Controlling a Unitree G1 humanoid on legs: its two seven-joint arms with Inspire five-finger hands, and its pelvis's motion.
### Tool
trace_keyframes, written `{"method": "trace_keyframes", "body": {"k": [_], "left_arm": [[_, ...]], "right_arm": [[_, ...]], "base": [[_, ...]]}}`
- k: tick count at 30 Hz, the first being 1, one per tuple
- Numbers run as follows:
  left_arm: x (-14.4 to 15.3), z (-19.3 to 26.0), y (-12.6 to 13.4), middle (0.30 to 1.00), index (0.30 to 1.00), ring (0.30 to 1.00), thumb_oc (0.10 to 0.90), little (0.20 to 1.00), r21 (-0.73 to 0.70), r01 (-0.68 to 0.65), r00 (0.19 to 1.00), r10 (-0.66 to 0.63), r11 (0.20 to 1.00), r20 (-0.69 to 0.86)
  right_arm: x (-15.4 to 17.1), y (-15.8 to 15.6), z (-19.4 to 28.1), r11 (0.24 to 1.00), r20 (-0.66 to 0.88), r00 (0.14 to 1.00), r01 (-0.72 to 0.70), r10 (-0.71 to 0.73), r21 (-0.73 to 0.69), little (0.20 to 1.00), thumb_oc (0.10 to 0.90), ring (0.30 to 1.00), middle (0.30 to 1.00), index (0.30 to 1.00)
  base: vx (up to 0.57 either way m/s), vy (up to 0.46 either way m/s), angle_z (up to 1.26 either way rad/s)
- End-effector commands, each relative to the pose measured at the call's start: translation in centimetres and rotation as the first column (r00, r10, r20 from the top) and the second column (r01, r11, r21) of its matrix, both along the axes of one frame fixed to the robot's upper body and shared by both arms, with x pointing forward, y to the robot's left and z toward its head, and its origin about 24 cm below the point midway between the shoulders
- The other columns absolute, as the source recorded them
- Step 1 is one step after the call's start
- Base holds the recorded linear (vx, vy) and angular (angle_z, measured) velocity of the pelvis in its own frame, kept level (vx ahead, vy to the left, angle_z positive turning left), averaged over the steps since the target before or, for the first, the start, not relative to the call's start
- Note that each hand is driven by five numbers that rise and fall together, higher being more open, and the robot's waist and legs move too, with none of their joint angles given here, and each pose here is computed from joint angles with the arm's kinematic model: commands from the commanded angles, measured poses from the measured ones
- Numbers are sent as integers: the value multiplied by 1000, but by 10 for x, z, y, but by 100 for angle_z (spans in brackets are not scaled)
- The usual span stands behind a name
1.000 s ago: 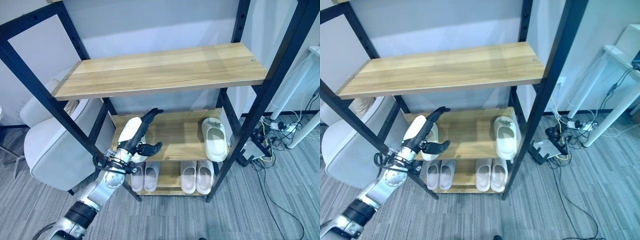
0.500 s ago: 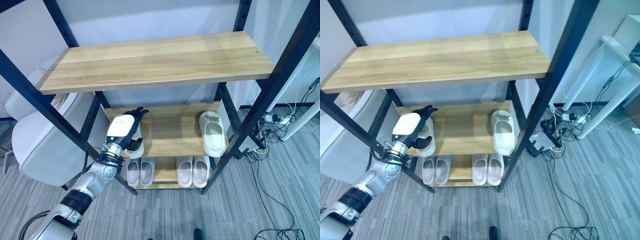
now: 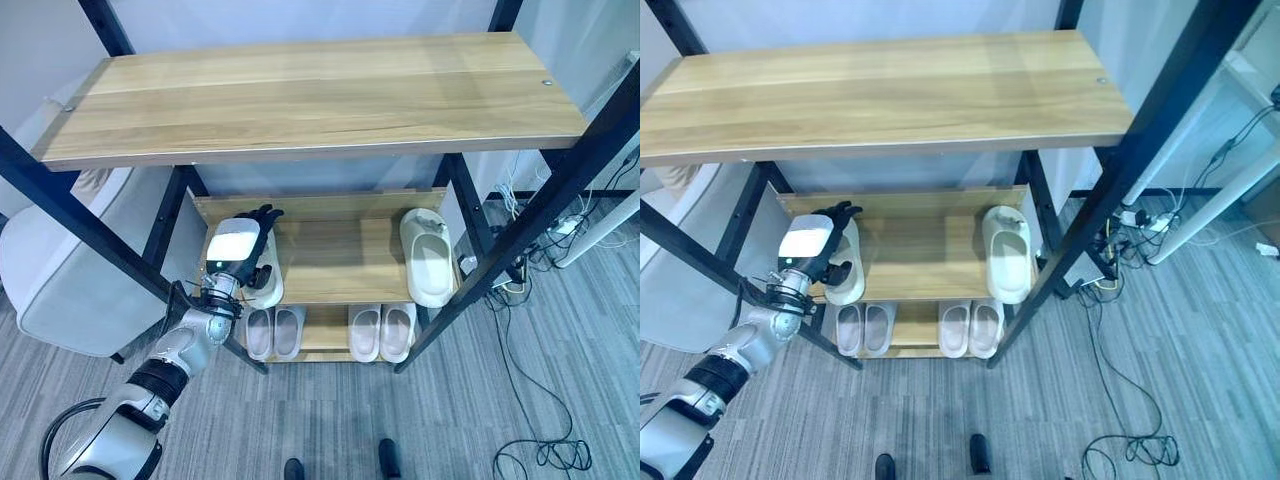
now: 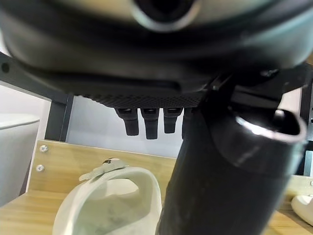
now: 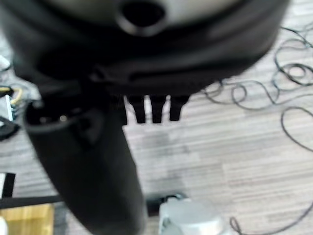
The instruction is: Arrange the slippers neatly on the shoe rack.
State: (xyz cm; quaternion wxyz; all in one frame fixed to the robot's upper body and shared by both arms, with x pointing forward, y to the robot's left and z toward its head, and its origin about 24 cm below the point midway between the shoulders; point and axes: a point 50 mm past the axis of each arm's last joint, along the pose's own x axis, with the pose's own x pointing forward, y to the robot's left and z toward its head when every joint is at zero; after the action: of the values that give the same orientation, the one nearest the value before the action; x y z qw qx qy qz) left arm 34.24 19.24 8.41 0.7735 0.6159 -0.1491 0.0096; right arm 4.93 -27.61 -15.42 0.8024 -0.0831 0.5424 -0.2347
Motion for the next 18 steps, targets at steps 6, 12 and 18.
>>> {"method": "trace_keyframes", "body": {"k": [6, 12, 18], "left_arm": [[41, 84, -1, 900, 900, 900, 800, 900, 83, -115, 944, 83, 990, 318], [46, 88, 11, 900, 900, 900, 800, 900, 105, -184, 935, 141, 977, 325], [52, 97, 16, 900, 900, 900, 800, 900, 79, -227, 924, 189, 971, 332]], "right_arm": [[1, -17, 8, 991, 5, 997, -76, 77, -109, 900, 800, 900, 900, 900], [11, -15, 11, 986, 44, 993, -105, 112, -129, 900, 800, 900, 900, 900], [20, -16, 13, 985, 72, 991, -104, 114, -138, 900, 800, 900, 900, 900]], "base": [[9, 1, 1], [5, 6, -2], [-28, -3, -2]]}}
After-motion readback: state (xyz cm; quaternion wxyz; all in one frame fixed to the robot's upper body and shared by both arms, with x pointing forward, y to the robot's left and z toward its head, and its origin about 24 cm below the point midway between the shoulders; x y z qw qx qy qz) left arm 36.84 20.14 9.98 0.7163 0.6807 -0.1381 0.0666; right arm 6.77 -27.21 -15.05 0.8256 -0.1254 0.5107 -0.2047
